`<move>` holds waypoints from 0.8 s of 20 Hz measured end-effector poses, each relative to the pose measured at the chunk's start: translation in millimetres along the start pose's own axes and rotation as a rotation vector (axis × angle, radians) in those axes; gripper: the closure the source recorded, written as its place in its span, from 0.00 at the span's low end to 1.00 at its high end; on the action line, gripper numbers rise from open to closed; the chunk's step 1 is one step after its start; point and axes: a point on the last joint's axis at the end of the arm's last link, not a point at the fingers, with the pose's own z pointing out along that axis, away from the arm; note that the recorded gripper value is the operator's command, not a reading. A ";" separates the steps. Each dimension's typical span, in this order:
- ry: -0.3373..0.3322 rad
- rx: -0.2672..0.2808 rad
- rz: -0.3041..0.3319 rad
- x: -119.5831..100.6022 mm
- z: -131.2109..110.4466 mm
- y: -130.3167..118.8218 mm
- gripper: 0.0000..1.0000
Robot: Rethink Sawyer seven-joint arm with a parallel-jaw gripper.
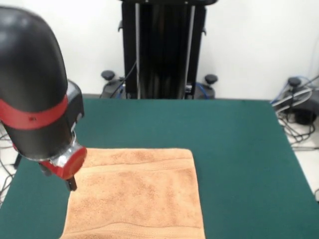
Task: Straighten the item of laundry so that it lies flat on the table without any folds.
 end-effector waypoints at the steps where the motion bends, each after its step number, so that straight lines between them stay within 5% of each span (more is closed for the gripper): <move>1: -0.005 -0.002 0.000 -0.1 -6.9 -0.2 0.00; 7: -0.067 -0.007 -0.002 -3.9 -38.6 -1.1 0.00; 16: -0.191 -0.018 -0.006 -16.5 -45.1 0.3 0.00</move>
